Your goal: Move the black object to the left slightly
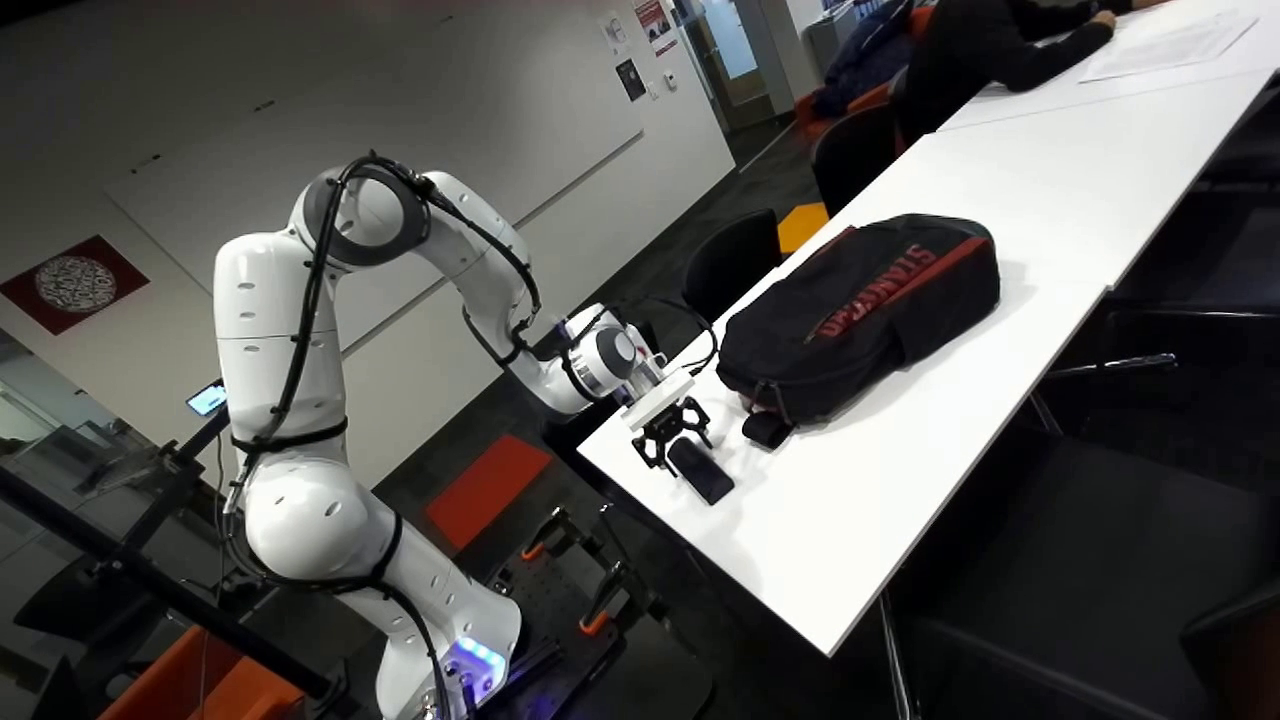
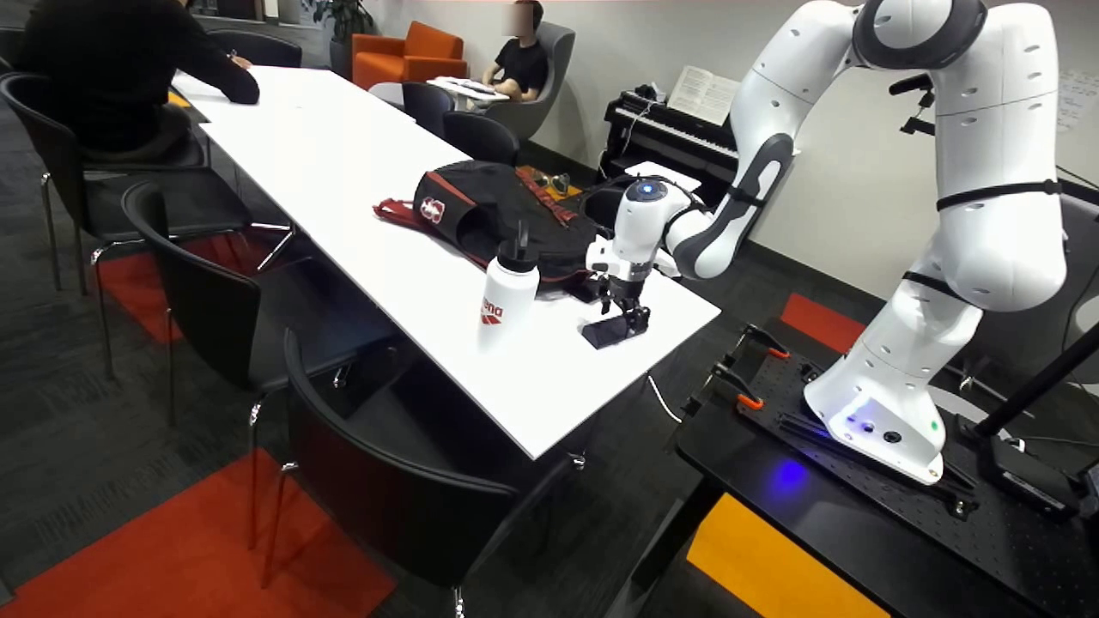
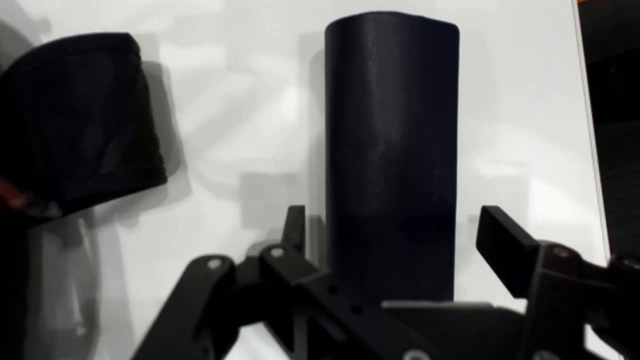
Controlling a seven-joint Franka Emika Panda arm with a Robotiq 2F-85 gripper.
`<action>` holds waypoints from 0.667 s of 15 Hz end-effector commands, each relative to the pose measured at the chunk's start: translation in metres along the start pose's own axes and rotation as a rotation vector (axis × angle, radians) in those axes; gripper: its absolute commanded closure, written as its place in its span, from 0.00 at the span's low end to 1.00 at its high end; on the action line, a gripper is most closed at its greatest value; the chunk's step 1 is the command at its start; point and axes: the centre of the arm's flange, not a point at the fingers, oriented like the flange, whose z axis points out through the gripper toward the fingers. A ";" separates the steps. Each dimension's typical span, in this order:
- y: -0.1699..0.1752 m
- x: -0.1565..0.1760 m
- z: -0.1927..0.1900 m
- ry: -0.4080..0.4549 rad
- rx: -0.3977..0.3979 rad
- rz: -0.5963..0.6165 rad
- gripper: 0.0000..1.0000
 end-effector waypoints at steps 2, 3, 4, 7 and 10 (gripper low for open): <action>-0.006 -0.017 -0.017 0.035 -0.027 0.014 0.00; -0.007 -0.022 -0.022 0.043 -0.030 0.015 0.00; -0.009 -0.028 -0.028 0.055 -0.035 0.020 0.00; -0.019 -0.055 -0.055 0.115 -0.071 0.032 0.00; -0.029 -0.084 -0.083 0.203 -0.122 0.098 0.00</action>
